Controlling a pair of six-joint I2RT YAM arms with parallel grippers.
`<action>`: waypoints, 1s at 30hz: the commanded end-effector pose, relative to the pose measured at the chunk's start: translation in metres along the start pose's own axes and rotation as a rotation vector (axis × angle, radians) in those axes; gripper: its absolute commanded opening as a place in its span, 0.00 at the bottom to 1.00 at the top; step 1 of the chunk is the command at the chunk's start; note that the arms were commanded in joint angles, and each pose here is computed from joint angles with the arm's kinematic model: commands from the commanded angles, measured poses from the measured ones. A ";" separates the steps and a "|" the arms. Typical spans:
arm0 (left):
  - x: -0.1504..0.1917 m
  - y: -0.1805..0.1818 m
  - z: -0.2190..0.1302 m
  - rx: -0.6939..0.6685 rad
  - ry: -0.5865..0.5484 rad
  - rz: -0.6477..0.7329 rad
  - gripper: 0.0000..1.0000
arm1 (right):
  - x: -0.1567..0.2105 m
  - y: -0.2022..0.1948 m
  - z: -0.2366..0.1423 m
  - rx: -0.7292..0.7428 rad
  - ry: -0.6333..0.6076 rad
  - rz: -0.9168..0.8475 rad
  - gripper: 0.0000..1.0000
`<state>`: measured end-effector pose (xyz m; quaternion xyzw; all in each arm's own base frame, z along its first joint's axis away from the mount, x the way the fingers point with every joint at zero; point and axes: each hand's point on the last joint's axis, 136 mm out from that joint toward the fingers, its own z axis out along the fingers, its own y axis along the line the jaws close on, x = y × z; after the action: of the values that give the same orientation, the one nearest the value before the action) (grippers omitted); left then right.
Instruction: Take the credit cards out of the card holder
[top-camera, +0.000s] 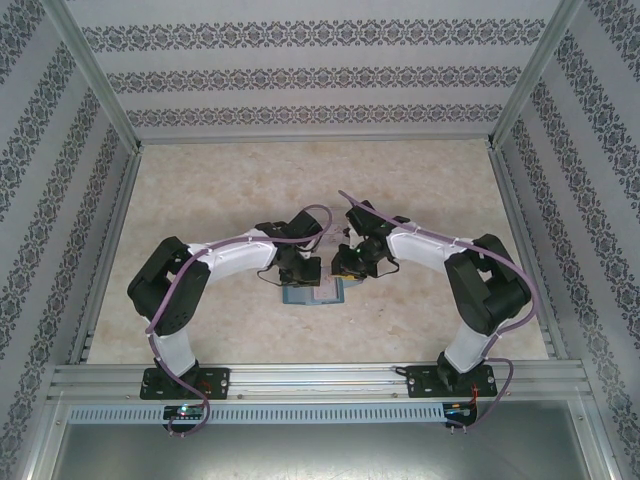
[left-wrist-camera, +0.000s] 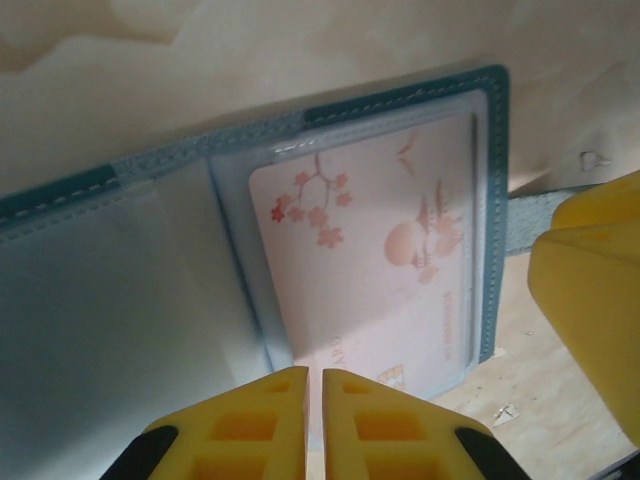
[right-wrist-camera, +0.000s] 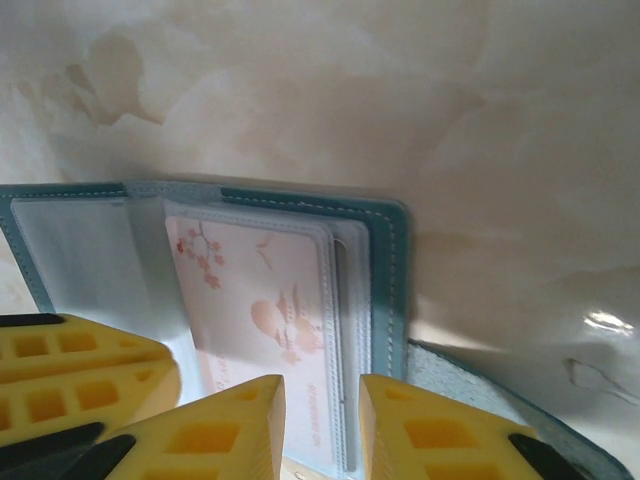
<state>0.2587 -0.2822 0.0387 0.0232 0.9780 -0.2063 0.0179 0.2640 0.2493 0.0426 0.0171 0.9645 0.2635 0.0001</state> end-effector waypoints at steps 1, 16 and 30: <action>-0.008 0.001 0.000 0.052 -0.028 -0.041 0.12 | -0.002 0.011 0.004 -0.027 0.014 -0.001 0.26; -0.009 0.006 -0.003 0.066 -0.038 -0.060 0.08 | 0.000 0.016 0.013 -0.026 0.038 -0.012 0.26; -0.010 0.005 -0.010 0.070 -0.055 -0.054 0.06 | 0.001 0.011 0.023 -0.012 0.054 -0.006 0.26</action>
<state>0.2626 -0.2731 0.0308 -0.0042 0.9748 -0.2225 0.0178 0.2630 0.2614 0.0270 0.0096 0.9648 0.2620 -0.0227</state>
